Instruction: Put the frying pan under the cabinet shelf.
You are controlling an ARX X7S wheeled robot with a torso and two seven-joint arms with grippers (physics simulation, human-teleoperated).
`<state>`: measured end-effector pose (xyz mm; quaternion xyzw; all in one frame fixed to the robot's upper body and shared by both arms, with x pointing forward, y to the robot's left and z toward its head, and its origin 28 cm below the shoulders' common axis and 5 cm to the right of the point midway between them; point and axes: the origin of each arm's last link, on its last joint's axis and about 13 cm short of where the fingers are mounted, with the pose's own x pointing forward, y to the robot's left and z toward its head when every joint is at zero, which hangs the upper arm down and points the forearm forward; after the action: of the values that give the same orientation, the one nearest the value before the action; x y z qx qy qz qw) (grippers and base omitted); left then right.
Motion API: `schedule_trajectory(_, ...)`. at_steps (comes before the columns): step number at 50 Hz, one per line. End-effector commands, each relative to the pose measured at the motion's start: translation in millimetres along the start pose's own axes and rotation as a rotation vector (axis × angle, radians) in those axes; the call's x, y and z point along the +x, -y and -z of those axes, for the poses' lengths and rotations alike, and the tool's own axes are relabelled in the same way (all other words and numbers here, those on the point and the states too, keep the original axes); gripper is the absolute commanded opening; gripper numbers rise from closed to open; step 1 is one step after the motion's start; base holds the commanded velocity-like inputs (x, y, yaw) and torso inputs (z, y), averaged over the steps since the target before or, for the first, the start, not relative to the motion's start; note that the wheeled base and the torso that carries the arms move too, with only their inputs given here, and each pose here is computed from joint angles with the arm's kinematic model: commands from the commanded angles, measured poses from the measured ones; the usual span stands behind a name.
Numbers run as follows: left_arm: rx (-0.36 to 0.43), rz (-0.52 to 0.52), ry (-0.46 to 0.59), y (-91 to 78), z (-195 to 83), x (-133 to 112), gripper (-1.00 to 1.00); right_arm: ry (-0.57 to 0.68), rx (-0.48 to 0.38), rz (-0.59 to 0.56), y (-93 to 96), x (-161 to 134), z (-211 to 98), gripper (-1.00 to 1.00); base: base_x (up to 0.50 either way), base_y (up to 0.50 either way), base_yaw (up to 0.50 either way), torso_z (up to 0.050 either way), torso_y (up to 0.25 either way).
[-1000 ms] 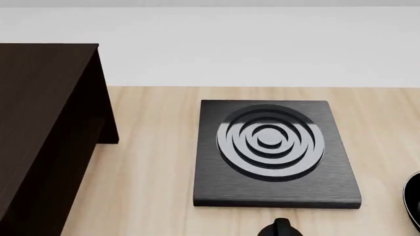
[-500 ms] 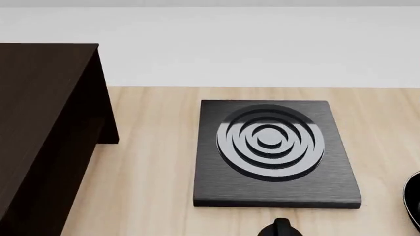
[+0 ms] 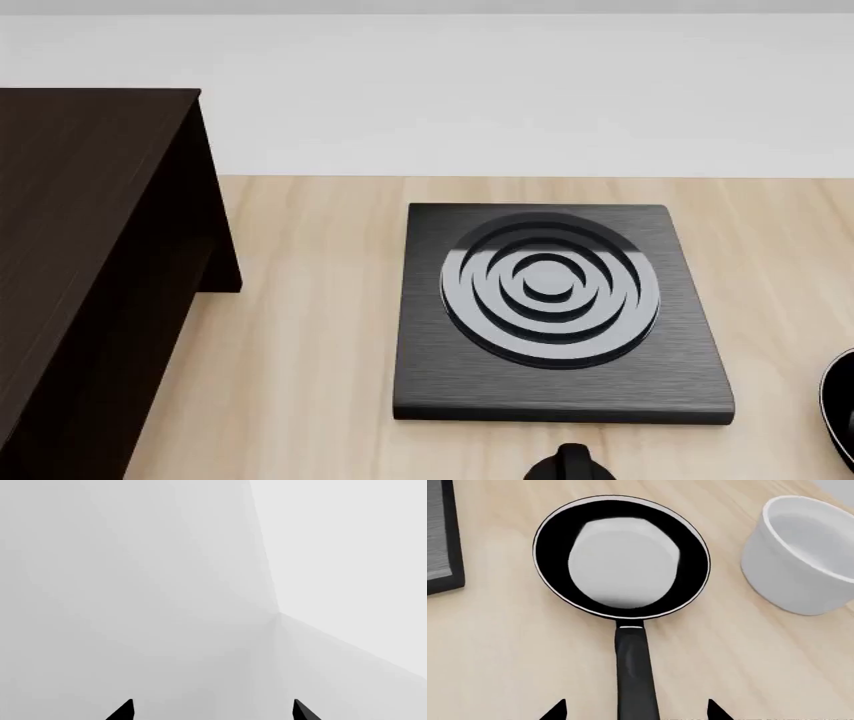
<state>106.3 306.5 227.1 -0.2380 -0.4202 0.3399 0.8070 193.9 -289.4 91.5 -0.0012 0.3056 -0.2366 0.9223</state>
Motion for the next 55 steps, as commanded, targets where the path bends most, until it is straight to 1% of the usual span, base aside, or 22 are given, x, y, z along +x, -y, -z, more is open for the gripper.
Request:
schedule_trajectory(1, 0.001, -0.001, 0.001, 0.0, -0.4, -0.1, 1.0, -0.039, -0.013, 0.003, -0.4, 6.6, -2.2, 1.0, 0.0, 0.0, 0.0, 0.0, 0.0)
schedule_trajectory(9, 0.001, 0.001, 0.002, -0.1, -0.4, -0.5, 1.0, -0.072, -0.006, -0.002, 1.0, 12.8, -1.7, 1.0, 0.0, 0.0, 0.0, 0.0, 0.0)
schedule_trajectory(17, -0.003, 0.003, 0.003, 0.3, -1.1, -0.1, 1.0, -0.105, -0.019, 0.0, 0.4, 17.1, -1.4, 1.0, 0.0, 0.0, 0.0, 0.0, 0.0)
schedule_trajectory(25, -0.004, 0.004, 0.001, 0.4, -0.2, 0.3, 1.0, -0.095, -0.026, 0.019, 3.8, 17.6, -3.6, 1.0, 0.0, 0.0, 0.0, 0.0, 0.0)
schedule_trajectory(26, -0.005, 0.004, 0.002, 0.4, -0.4, 0.3, 1.0, -0.095, -0.064, 0.019, 3.2, 18.2, -1.8, 1.0, 0.0, 0.0, 0.0, 0.0, 0.0)
schedule_trajectory(27, -0.004, 0.004, 0.003, 0.2, -0.1, 0.1, 1.0, -0.088, -0.078, 0.026, 2.5, 18.8, -1.0, 1.0, 0.0, 0.0, 0.0, 0.0, 0.0)
schedule_trajectory(28, -0.005, 0.003, 0.003, 0.4, -0.3, 0.3, 1.0, -0.075, -0.061, 0.042, 2.8, 18.9, -2.0, 1.0, 0.0, 0.0, 0.0, 0.0, 0.0)
schedule_trajectory(44, -0.005, 0.003, 0.003, 0.4, -0.3, 0.3, 1.0, -0.075, -0.061, 0.042, 2.8, 18.8, -1.9, 1.0, 0.0, 0.0, 0.0, 0.0, 0.0)
schedule_trajectory(46, -0.002, 0.006, 0.003, 0.2, -0.2, -0.2, 1.0, -0.111, -0.086, 0.018, -2.0, 25.6, 1.0, 1.0, 0.0, 0.0, 0.0, 0.0, 0.0)
schedule_trajectory(49, -0.003, 0.006, 0.004, 0.3, -0.5, -0.3, 1.0, -0.142, -0.085, 0.007, -5.1, 33.0, 1.6, 1.0, 0.0, 0.0, 0.0, 0.0, 0.0)
schedule_trajectory(51, -0.001, 0.007, 0.003, 0.3, 0.0, -0.2, 1.0, -0.173, -0.101, -0.002, -7.7, 40.4, 4.3, 1.0, 0.0, 0.0, 0.0, 0.0, 0.0)
schedule_trajectory(54, -0.001, 0.008, 0.006, 0.2, -0.6, -0.5, 1.0, -0.187, -0.084, -0.013, -9.6, 45.7, 6.0, 1.0, 0.0, 0.0, 0.0, 0.0, 0.0)
schedule_trajectory(55, -0.001, 0.007, 0.005, 0.2, -0.6, -0.4, 1.0, -0.193, -0.093, -0.014, -10.4, 46.2, 7.4, 1.0, 0.0, 0.0, 0.0, 0.0, 0.0)
